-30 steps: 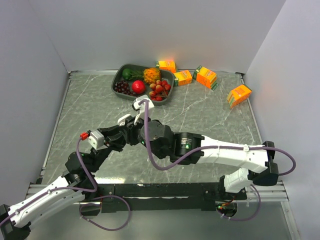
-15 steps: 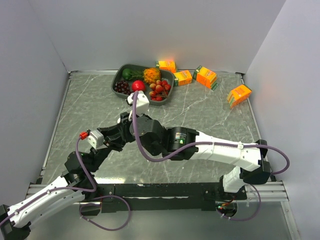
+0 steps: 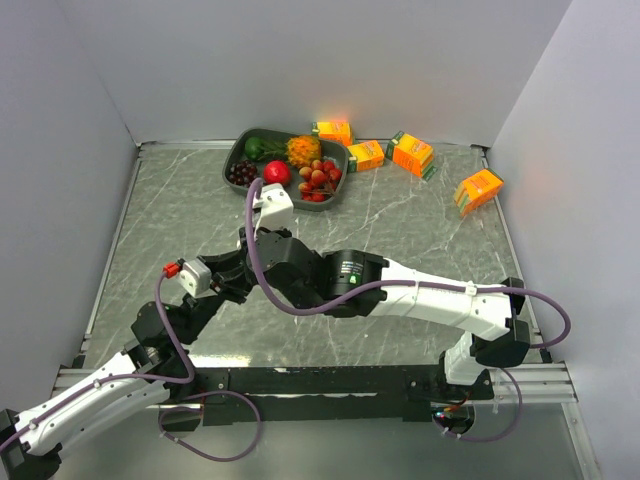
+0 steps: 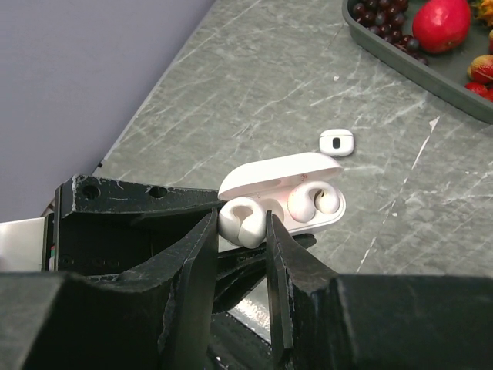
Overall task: Insert the wireless bluetooth earbuds into the charging case
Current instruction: Place the earbud in the charging case.
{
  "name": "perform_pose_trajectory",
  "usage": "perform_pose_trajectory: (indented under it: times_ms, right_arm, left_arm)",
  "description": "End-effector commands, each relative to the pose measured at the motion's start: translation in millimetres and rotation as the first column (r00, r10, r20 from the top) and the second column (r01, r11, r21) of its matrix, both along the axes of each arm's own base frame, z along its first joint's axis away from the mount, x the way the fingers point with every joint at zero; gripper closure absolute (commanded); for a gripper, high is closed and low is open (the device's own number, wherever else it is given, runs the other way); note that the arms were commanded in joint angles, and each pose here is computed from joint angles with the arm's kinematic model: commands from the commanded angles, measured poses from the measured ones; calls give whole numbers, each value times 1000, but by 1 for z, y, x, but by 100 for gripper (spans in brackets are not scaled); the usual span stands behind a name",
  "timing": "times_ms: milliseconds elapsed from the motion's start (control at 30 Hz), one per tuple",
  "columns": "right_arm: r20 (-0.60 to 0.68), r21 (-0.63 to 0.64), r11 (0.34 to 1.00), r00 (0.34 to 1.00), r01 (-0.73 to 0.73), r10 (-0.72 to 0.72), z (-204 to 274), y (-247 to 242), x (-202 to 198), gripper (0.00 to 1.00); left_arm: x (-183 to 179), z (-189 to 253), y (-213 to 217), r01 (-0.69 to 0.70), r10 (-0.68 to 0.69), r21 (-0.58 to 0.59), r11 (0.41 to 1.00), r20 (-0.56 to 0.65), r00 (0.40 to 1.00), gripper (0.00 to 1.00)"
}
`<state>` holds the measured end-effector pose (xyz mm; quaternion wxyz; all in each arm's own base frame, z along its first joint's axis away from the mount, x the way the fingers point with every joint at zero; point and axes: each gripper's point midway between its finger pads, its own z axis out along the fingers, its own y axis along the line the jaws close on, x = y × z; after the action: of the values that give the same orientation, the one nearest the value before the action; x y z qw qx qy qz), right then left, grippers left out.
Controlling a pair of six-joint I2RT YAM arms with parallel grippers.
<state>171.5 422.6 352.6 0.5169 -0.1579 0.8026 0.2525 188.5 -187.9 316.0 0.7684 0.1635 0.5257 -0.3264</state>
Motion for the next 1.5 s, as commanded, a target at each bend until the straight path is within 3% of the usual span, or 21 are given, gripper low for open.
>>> perform_pose_trajectory:
  times_ms: [0,633,967,1467]
  right_arm:
    - [0,-12,1000,1000,26,-26,4,-2,5,92]
    - [16,-37,998,999,47,-46,3,-8,10,90]
    - [-1,-40,999,1000,15,-15,1,-2,7,67]
    - [1,-48,998,1000,27,-27,4,0,10,49]
  left_arm:
    - [-10,38,7,22,-16,-96,995,63,998,99]
    - [-11,37,6,33,-27,-96,995,64,998,99]
    - [-11,39,6,36,-29,-108,994,68,997,99]
    - [-13,40,6,41,-33,-114,993,71,997,99]
